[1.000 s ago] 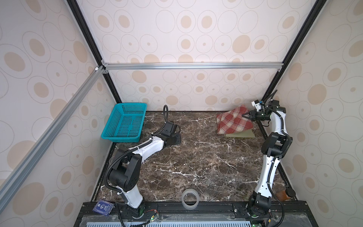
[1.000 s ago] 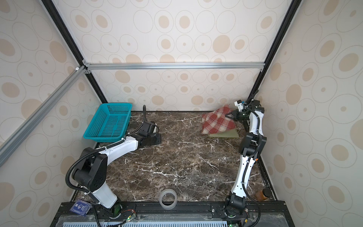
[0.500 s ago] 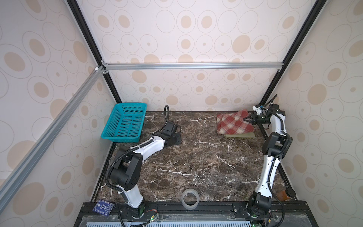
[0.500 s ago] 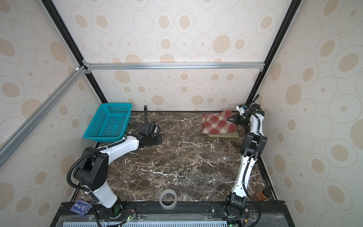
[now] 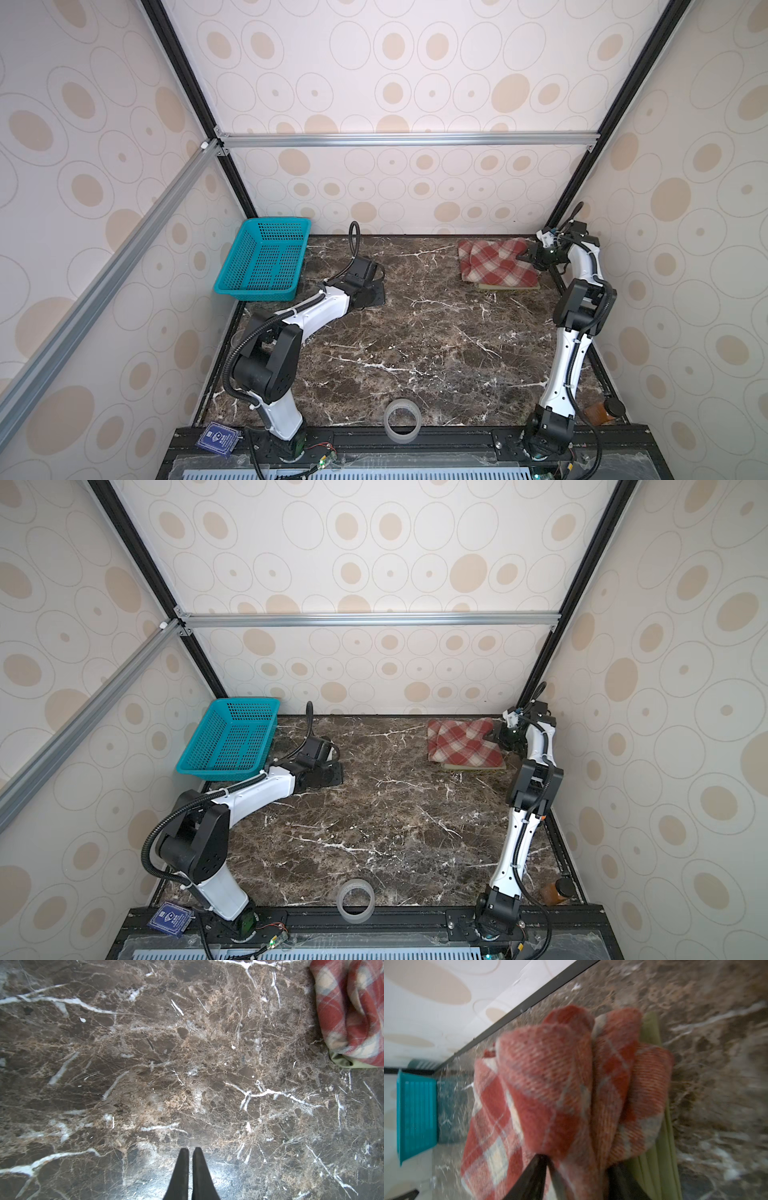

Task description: Fold and stack the skirts

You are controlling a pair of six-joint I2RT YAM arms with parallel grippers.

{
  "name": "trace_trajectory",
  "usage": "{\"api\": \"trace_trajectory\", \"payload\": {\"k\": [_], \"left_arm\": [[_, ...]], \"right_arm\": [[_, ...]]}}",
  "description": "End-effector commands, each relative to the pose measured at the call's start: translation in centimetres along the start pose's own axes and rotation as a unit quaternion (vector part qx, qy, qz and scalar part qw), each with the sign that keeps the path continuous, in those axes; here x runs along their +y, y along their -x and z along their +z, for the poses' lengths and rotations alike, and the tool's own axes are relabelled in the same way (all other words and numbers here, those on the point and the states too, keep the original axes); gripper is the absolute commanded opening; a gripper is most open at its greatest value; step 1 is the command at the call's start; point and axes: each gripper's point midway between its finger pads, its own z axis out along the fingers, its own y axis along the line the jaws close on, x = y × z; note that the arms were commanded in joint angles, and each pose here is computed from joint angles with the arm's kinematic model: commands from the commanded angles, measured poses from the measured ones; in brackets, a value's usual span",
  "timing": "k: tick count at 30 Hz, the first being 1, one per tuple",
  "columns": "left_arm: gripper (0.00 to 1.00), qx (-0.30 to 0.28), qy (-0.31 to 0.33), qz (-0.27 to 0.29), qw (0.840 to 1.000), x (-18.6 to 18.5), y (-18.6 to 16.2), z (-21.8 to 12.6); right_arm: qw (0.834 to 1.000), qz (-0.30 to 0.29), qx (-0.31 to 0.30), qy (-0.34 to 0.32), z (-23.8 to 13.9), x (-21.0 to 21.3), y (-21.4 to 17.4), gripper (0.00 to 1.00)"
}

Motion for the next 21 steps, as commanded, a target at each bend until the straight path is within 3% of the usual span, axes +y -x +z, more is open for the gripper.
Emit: {"api": "trace_trajectory", "payload": {"k": [1, 10, 17, 20, 21], "left_arm": [[0.08, -0.021, -0.004, 0.005, 1.000, -0.8, 1.4, -0.9], [0.08, -0.048, -0.017, 0.013, 0.999, -1.3, 2.4, -1.8], [0.09, -0.086, -0.026, 0.013, 0.996, -1.0, 4.3, -3.0], [0.13, -0.116, -0.022, 0.008, 0.993, 0.1, 6.1, -4.1], [0.19, -0.130, -0.021, 0.005, 0.991, 0.6, 6.9, -4.7]], "right_arm": [[0.998, -0.002, -0.021, -0.056, -0.6, -0.9, 1.0, 0.50], [0.975, -0.024, -0.113, -0.191, -7.9, 0.0, 3.3, 0.54], [0.961, -0.051, -0.156, -0.223, -12.4, 3.5, 2.8, 0.56], [0.959, -0.063, -0.167, -0.219, -13.5, 6.0, 1.0, 0.56], [0.959, -0.069, -0.172, -0.217, -13.9, 7.2, 0.3, 0.56]]}}
